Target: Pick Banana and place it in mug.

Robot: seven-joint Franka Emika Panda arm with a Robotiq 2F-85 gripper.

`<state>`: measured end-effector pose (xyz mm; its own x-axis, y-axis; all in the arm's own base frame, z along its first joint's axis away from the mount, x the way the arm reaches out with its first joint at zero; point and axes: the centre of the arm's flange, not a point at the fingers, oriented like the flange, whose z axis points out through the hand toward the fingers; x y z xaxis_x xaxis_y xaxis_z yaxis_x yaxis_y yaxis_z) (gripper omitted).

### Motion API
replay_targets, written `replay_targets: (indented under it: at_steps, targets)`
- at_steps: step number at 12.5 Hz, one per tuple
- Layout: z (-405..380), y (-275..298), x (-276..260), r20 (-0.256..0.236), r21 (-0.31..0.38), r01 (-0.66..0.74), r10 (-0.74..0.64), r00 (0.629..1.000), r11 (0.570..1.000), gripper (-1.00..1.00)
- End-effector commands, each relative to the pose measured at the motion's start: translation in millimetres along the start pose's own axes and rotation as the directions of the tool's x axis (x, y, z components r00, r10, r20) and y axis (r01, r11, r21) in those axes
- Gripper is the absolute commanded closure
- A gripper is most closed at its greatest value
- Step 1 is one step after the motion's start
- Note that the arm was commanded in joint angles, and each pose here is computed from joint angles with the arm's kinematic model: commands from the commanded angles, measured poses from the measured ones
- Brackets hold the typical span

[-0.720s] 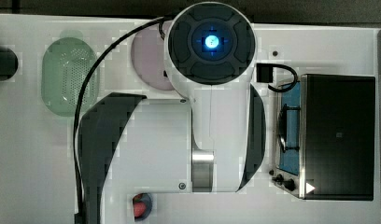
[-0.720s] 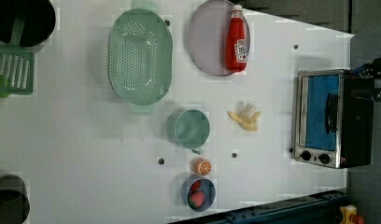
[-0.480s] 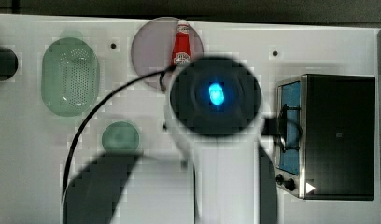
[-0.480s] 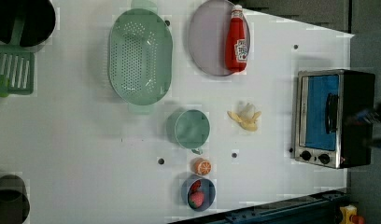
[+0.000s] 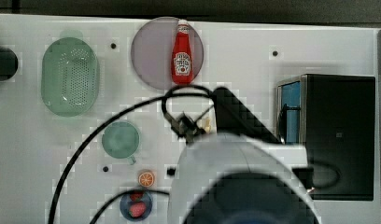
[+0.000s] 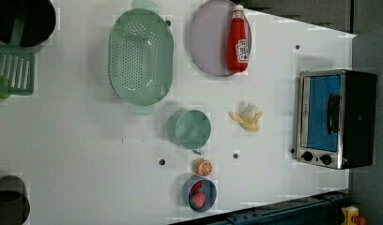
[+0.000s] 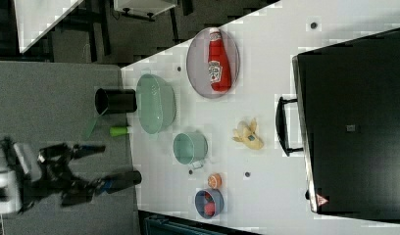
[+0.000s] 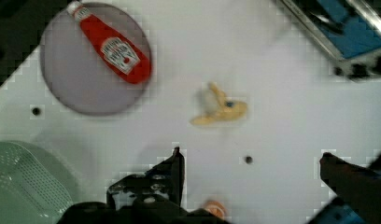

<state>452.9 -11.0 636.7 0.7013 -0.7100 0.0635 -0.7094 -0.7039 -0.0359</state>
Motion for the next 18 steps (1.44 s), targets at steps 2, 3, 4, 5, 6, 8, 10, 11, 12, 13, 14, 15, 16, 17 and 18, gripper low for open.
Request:
replay_targets:
  at_steps: [2, 3, 4, 5, 6, 8, 10, 11, 12, 13, 14, 15, 16, 17, 18]
  targets:
    - [151.0, -7.1, 16.7, 0.148, -0.088, 0.117, -0.103, 0.984, 0.989, -1.0]
    - [173.1, -8.9, 17.4, 0.148, -0.079, 0.161, -0.149, 0.978, 0.984, -1.0]
    - [194.6, -10.3, 18.2, 0.147, -0.071, 0.203, -0.191, 0.971, 0.977, -1.0]
    - [216.0, -11.0, 18.6, 0.148, -0.066, 0.237, -0.226, 0.963, 0.969, -1.0]
    - [237.1, -11.0, 18.6, 0.152, -0.063, 0.268, -0.256, 0.955, 0.961, -1.0]
    - [280.8, -9.3, 17.7, 0.172, -0.067, 0.31, -0.296, 0.94, 0.948, -1.0]
    - [323.7, -8.4, 14.4, 0.194, -0.07, 0.356, -0.337, 0.921, 0.932, -1.0]
    - [344.0, -8.2, 12.1, 0.206, -0.071, 0.382, -0.361, 0.91, 0.922, -1.0]
    - [362.9, -8.2, 10.4, 0.21, -0.069, 0.402, -0.381, 0.9, 0.913, -1.0]
    - [379.8, -8.6, 10.2, 0.204, -0.066, 0.408, -0.388, 0.899, 0.91, -1.0]
    - [394.7, -9.3, 10.2, 0.193, -0.064, 0.409, -0.391, 0.9, 0.91, -1.0]
    - [409.9, -10.0, 9.4, 0.183, -0.061, 0.41, -0.394, 0.901, 0.91, -1.0]
    - [423.2, -10.7, 8.4, 0.174, -0.058, 0.412, -0.397, 0.901, 0.909, -1.0]
    - [435.3, -11.0, 7.4, 0.162, -0.054, 0.413, -0.4, 0.902, 0.909, -1.0]
    - [446.7, -11.2, 4.8, 0.149, -0.049, 0.416, -0.405, 0.902, 0.908, -1.0]
